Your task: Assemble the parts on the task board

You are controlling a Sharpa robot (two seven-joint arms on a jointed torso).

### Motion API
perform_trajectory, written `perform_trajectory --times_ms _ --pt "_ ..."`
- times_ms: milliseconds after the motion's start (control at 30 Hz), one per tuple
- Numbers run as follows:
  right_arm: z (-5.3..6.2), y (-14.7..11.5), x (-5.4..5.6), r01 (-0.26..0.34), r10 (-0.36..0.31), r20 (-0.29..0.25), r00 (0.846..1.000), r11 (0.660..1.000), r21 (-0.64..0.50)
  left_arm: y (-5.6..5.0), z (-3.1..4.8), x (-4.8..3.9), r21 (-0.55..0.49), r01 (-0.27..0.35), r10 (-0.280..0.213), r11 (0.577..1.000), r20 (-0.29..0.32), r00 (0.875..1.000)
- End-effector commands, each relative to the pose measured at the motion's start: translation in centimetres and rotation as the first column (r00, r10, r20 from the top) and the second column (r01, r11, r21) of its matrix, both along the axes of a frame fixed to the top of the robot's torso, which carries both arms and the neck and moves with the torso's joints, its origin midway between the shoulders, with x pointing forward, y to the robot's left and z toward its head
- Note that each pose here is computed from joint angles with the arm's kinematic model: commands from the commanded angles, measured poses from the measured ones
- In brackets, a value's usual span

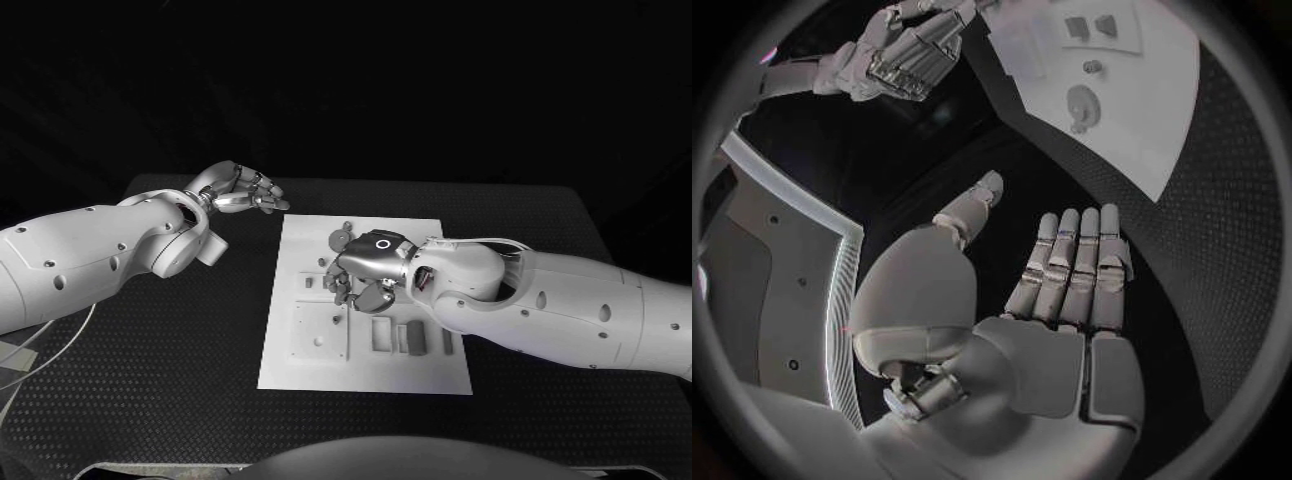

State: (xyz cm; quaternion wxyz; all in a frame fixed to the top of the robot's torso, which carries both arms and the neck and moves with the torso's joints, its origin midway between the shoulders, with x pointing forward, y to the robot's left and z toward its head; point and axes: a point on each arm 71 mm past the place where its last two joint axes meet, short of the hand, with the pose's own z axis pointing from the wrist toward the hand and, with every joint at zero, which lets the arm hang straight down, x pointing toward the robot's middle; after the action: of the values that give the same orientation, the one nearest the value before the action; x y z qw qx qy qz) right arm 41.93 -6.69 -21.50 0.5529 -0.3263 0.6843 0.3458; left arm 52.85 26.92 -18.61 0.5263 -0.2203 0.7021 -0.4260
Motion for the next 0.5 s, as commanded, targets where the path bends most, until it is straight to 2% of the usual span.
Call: perform_trajectory --times_ms 33,300,500 --pt "-0.4 1.1 -0.6 -0.049 0.048 -0.011 0.999 0.998 -0.027 -0.1 0.02 0.03 -0.01 0.009 -0.009 1.0 -0.005 1.0" --pt "-1.7 3.7 -1.7 -0.113 0.111 -0.039 0.993 0.993 -0.045 -0.2 0.0 0.15 -0.008 0.003 -0.003 1.0 -0.006 1.0" --pt "-2.9 4.6 -2.3 -0.134 0.131 -0.064 0.989 0.989 -0.062 -0.3 0.0 0.08 -0.009 0.008 -0.008 1.0 -0.007 1.0"
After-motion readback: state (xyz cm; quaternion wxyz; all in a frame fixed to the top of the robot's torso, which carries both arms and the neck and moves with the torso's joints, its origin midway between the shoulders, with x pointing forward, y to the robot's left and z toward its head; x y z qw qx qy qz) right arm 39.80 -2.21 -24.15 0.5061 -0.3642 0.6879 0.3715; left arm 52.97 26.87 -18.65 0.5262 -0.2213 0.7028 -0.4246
